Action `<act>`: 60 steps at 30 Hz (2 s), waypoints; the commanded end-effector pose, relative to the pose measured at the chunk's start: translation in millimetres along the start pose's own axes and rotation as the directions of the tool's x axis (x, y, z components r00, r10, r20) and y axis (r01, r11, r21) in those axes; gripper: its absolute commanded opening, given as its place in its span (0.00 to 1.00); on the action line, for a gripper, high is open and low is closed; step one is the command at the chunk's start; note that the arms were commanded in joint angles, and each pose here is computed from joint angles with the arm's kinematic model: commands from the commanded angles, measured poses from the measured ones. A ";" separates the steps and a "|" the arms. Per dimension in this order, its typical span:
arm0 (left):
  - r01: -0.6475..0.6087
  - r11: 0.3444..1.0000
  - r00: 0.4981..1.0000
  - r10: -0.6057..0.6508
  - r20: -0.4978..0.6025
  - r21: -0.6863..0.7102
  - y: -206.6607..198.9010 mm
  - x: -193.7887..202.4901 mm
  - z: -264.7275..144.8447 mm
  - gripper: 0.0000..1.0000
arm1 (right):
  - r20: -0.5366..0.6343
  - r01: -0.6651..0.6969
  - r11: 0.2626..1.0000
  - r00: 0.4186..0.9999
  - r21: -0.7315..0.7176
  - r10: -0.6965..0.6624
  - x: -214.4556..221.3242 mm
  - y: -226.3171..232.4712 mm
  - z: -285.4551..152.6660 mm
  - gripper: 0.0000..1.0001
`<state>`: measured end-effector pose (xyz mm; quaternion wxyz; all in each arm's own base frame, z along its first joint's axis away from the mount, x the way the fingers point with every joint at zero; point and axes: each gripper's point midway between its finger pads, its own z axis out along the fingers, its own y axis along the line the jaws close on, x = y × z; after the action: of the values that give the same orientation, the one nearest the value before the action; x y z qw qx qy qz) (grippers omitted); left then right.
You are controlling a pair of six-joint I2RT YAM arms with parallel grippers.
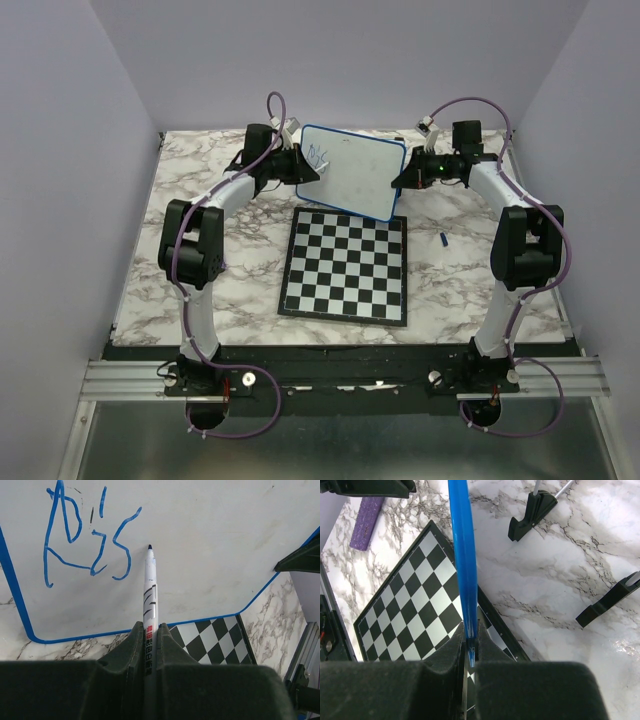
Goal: Write a sentence on the whiteboard
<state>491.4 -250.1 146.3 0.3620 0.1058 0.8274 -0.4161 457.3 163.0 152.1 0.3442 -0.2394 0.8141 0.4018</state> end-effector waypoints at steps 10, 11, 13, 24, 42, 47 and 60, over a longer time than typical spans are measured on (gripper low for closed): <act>0.000 1.000 1.000 0.000 -0.028 -0.007 4.1 4.2 12.3 0.00 | 0.001 0.028 0.999 1.000 -0.027 -0.028 -2.9 3.1 4.0 0.00; -0.003 1.000 0.999 0.003 -0.032 0.003 1.7 4.5 12.5 0.00 | 0.001 0.028 0.999 1.000 -0.025 -0.028 -2.8 2.9 4.0 0.00; -0.005 1.000 0.999 0.006 -0.033 0.009 0.1 4.6 12.8 0.00 | 0.001 0.030 0.999 1.000 -0.025 -0.030 -2.8 2.8 4.0 0.00; -0.014 0.999 0.999 0.015 -0.032 0.046 -11.1 0.8 16.5 0.00 | 0.001 0.030 0.999 1.000 -0.027 -0.030 -2.9 3.1 4.0 0.00; 0.009 1.000 1.000 -0.009 0.019 0.015 -3.9 -23.2 20.5 0.00 | -0.002 0.030 0.999 1.000 -0.028 -0.030 -1.4 3.1 4.8 0.00; 0.025 1.000 0.999 -0.025 0.025 -0.016 5.6 -24.1 18.0 0.00 | 0.001 0.033 0.999 0.999 -0.029 -0.033 -3.0 4.2 4.1 0.00; 0.064 0.997 0.998 -0.065 -0.013 -0.043 29.5 -1.2 12.7 0.00 | 0.000 0.029 0.999 1.000 -0.029 -0.029 -2.5 3.1 4.1 0.00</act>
<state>514.4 -244.3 146.8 0.3602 0.0834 0.8314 -0.4149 457.3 162.8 151.9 0.3436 -0.2382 0.8146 0.4020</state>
